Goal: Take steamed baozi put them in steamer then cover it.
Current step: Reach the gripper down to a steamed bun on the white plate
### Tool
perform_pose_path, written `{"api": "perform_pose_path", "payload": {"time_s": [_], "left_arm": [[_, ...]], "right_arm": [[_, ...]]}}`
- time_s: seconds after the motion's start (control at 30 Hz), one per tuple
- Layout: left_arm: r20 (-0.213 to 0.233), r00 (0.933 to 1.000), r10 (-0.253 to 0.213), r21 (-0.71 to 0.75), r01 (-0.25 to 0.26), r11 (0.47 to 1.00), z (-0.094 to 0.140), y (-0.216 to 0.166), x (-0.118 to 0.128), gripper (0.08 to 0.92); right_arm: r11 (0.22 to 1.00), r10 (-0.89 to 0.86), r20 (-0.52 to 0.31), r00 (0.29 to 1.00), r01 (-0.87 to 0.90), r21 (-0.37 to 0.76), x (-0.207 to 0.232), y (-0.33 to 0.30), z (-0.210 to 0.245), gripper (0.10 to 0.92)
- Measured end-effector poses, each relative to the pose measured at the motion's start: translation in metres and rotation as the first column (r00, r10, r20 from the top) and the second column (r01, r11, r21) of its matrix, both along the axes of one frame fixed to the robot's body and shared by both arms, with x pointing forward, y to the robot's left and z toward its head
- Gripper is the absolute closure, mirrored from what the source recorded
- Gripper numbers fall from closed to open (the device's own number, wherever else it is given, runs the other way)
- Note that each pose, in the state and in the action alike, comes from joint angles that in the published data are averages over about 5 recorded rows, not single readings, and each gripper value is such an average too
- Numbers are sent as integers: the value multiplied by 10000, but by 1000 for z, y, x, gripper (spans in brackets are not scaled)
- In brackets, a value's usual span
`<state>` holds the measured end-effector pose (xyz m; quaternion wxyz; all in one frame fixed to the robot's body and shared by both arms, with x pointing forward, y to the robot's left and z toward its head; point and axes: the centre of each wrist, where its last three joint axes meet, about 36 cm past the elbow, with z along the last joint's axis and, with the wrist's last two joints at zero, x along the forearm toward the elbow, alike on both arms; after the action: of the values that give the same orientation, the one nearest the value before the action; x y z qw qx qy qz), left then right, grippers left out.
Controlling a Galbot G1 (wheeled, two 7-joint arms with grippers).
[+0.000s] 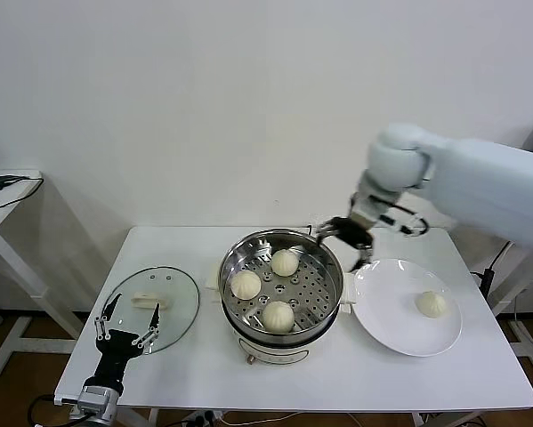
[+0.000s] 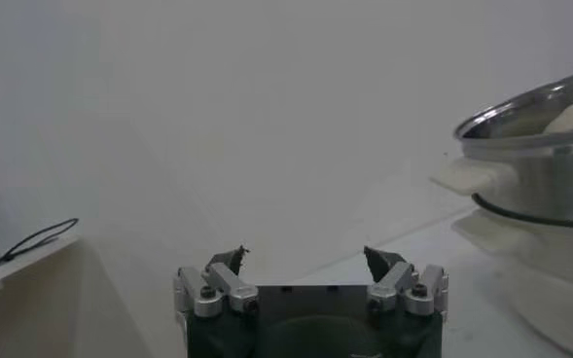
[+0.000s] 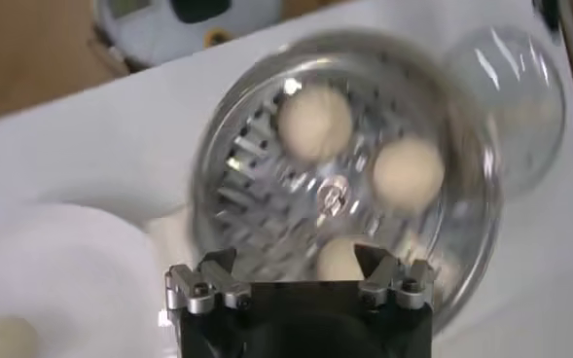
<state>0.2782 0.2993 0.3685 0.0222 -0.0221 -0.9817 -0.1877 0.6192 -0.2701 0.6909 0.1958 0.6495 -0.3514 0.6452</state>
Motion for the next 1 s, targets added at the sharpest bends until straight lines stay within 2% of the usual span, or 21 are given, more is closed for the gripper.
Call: {"api": "perform_pose_path", "payload": {"time_s": [0.2, 0.43, 0.7, 1.0], "left_arm": [[40, 10000, -67, -33, 68, 10000, 0, -3, 0, 177], [12, 9999, -115, -38, 115, 9999, -1, -6, 0, 177], [-19, 9999, -123, -17, 123, 9999, -2, -8, 0, 177], [-92, 9999, -57, 2, 57, 10000, -4, -7, -1, 177]], "right_arm": [[9648, -2628, -422, 9639, 2619, -240, -1, -75, -30, 200], [8835, -4668, -522, 8828, 4630, -704, -4, -136, -70, 200], [8017, -5940, -223, 8042, 5894, -1001, -4, -180, -114, 200], [7421, -6646, 139, 7471, 6620, -1053, -1, -201, -157, 200]]}}
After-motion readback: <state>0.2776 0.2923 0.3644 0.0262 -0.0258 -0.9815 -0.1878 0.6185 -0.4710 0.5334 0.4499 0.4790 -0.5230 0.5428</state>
